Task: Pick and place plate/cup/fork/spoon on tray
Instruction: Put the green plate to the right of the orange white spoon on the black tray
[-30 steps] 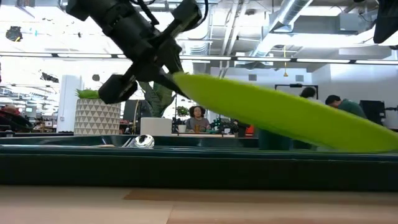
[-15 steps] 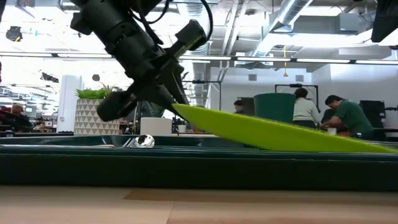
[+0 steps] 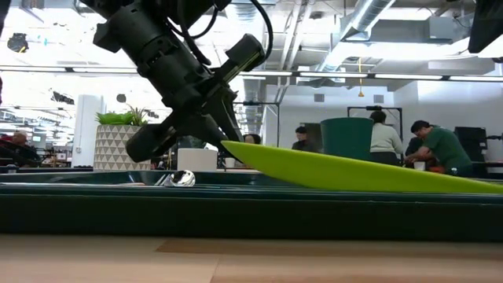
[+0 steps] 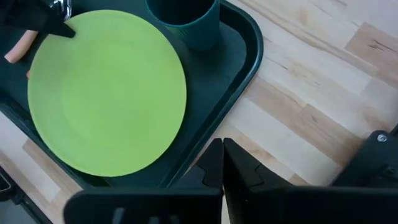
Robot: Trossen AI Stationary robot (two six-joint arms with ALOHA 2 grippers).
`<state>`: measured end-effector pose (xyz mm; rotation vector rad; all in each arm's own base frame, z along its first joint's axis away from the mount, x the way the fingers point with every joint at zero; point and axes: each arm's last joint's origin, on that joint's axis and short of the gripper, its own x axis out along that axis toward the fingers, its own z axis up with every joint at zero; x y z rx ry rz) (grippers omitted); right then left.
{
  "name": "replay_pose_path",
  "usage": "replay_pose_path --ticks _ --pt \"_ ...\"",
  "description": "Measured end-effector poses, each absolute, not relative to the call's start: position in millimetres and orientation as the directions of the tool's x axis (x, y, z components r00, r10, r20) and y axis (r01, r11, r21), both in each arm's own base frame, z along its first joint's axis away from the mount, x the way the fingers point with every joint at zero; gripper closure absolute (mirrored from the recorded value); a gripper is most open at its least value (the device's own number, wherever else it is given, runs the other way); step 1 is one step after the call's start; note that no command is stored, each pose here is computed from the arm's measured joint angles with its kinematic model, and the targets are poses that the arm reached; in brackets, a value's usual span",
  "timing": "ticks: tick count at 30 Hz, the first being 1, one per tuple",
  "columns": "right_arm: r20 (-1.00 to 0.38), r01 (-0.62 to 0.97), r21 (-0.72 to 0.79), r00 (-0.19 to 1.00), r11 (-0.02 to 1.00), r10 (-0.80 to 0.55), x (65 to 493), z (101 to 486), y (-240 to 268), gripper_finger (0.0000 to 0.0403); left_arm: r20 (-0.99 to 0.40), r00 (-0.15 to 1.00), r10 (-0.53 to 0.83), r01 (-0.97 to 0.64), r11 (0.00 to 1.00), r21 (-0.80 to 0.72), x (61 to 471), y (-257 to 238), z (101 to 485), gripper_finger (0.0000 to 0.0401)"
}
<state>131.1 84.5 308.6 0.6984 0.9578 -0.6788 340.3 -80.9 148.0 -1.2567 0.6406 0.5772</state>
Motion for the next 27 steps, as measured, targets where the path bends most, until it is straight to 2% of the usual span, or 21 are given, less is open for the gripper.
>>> replay_pose_path --ticks 27 --pt "-0.885 0.769 0.238 0.423 0.593 -0.193 132.3 308.9 85.4 0.0379 -0.720 0.692 0.059 -0.711 0.230 -0.664 341.5 -74.4 147.8 0.0401"
